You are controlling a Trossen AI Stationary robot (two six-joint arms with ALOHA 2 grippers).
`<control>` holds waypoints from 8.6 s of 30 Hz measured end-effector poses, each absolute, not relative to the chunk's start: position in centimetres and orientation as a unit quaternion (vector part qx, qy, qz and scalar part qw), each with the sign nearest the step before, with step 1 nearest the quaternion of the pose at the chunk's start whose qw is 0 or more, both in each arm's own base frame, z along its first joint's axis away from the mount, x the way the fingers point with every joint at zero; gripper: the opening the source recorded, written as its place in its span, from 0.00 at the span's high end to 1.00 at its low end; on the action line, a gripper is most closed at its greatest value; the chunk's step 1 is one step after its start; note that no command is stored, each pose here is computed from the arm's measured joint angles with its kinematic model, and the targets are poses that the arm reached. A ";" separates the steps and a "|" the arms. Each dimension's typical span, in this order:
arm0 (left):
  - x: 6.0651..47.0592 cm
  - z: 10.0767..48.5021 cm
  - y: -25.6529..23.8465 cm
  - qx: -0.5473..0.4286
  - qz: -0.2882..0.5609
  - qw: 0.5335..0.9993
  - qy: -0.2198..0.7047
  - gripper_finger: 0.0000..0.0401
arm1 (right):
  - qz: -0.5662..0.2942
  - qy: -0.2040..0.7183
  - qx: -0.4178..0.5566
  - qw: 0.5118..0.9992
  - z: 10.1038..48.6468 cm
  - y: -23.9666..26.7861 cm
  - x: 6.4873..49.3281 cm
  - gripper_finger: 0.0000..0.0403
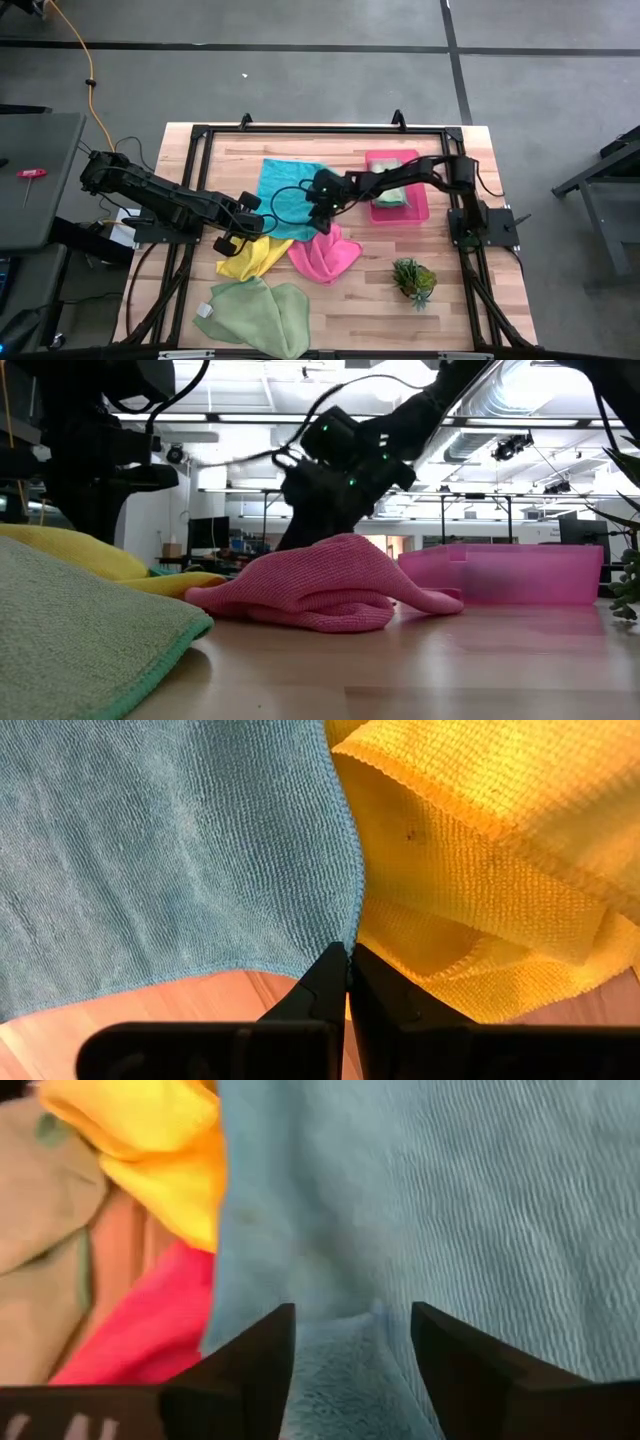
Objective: Fold microfiber towels
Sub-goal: Fold the blue microfiber cloth
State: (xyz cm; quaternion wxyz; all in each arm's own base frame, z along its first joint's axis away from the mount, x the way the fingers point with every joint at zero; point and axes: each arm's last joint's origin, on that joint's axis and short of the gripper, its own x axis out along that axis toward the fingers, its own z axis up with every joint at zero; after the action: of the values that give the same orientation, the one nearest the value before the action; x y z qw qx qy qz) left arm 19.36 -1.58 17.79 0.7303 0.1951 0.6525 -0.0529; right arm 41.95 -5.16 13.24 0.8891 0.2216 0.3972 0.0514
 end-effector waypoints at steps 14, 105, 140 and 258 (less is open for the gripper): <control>19.3 17.8 -1.6 0.195 -0.053 0.730 0.653 1.00 | -0.027 0.403 0.139 0.904 12.3 -2.1 42.5 0.63; 13.7 33.3 17.5 -0.125 0.410 0.736 0.525 1.00 | -0.210 0.325 0.022 0.922 32.5 -17.8 33.1 1.00; 14.8 38.3 21.5 0.020 0.505 0.733 0.455 1.00 | -0.270 0.334 -0.044 0.902 34.5 -20.9 32.1 1.00; 18.2 17.1 13.5 -0.175 0.568 0.660 0.459 0.80 | -0.303 0.372 0.279 0.832 18.7 -15.5 34.9 0.69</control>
State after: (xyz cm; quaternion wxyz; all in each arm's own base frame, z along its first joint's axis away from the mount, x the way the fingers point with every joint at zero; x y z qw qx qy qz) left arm 18.16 13.51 17.14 0.6602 -0.1746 0.4590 0.5683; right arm 34.88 -15.52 18.71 0.8317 0.2786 0.3724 -0.3034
